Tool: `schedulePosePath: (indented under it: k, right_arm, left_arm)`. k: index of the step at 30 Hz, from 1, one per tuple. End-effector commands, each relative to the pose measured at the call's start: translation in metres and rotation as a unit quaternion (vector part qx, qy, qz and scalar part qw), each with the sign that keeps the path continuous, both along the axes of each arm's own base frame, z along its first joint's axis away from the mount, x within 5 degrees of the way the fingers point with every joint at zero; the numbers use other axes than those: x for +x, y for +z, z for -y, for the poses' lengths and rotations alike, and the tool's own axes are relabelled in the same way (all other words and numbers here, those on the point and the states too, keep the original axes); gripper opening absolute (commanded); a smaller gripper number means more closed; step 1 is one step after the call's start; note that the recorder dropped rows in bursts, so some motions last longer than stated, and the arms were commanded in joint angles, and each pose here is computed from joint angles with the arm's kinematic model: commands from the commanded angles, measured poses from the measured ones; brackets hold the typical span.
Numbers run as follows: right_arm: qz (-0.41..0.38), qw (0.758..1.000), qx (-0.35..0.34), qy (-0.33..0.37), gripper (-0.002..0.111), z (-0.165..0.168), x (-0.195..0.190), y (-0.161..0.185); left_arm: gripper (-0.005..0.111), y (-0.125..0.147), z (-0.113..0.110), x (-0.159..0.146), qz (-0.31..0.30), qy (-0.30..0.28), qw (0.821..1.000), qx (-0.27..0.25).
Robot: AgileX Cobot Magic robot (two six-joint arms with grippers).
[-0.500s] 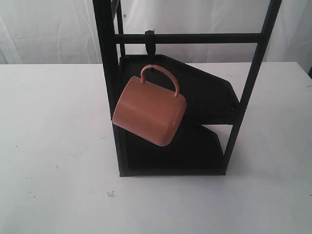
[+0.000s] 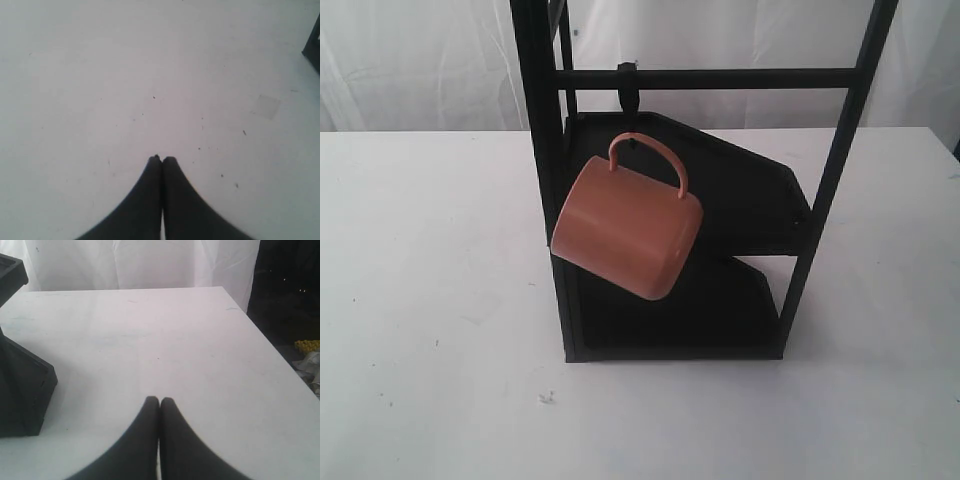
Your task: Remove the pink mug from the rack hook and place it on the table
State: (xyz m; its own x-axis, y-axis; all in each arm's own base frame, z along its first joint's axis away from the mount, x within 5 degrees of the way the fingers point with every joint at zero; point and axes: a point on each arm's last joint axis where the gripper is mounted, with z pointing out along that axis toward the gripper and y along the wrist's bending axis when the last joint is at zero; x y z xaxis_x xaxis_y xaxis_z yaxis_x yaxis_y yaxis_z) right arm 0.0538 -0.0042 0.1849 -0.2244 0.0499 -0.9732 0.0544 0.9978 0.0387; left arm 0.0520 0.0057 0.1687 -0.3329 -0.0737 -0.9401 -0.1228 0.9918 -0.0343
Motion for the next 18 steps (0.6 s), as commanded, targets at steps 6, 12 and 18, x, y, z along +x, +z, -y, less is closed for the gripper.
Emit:
schedulePosePath:
  k: [6,12,18]
  right_arm:
    - [0.003,1.0,0.002,-0.002,0.0,0.0,0.0,0.0]
    - [0.003,1.0,0.002,-0.002,0.0,0.0,0.0,0.0]
    - [0.003,1.0,0.002,-0.002,0.0,0.0,0.0,0.0]
  left_arm:
    - [0.0,0.046,-0.001,0.004,0.259,0.003,0.966,0.007]
    - [0.0,0.049,-0.001,0.003,0.273,0.003,0.962,0.018]
    - [0.0,0.028,0.0,0.005,0.165,-0.001,0.986,0.007]
